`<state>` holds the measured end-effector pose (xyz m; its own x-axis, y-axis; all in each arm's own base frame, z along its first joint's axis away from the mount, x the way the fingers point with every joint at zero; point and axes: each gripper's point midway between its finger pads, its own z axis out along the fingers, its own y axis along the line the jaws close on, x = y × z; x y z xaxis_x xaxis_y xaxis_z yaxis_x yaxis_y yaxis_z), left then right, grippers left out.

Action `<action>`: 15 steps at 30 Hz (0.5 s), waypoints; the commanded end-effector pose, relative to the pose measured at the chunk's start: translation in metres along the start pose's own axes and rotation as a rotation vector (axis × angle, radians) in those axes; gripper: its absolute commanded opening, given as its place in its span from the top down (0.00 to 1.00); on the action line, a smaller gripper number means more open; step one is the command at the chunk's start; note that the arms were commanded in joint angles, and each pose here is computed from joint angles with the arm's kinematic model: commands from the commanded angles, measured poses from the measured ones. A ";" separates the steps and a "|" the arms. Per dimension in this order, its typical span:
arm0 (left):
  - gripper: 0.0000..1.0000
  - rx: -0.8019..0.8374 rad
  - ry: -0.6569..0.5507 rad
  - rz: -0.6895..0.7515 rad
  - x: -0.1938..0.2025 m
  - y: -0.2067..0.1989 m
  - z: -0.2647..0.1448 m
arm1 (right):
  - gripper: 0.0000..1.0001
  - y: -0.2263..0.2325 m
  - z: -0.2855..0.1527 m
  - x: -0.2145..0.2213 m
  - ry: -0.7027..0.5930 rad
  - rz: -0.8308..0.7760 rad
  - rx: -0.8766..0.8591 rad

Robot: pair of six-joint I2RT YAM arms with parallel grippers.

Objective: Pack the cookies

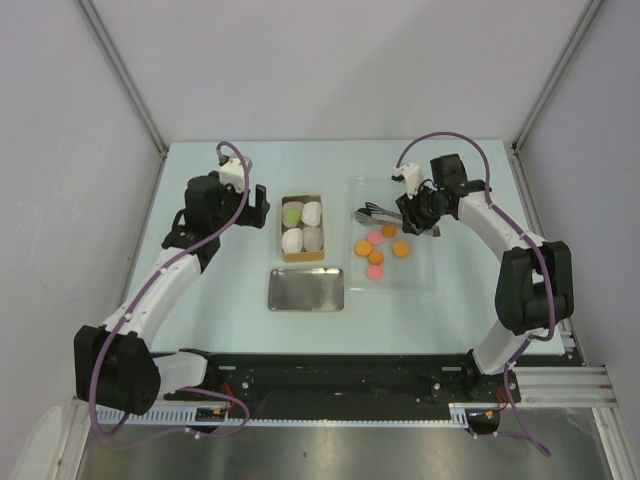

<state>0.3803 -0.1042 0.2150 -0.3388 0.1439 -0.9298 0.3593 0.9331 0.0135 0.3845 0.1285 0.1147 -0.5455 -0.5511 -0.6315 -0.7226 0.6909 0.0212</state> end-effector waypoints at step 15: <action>0.13 0.010 -0.056 0.004 -0.015 0.000 -0.002 | 0.74 -0.002 -0.010 -0.024 -0.078 -0.044 0.041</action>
<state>0.3802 -0.1042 0.2149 -0.3391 0.1440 -0.9296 0.3593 0.9331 0.0135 0.3865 0.1324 0.1118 -0.5387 -0.5577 -0.6315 -0.7278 0.6856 0.0153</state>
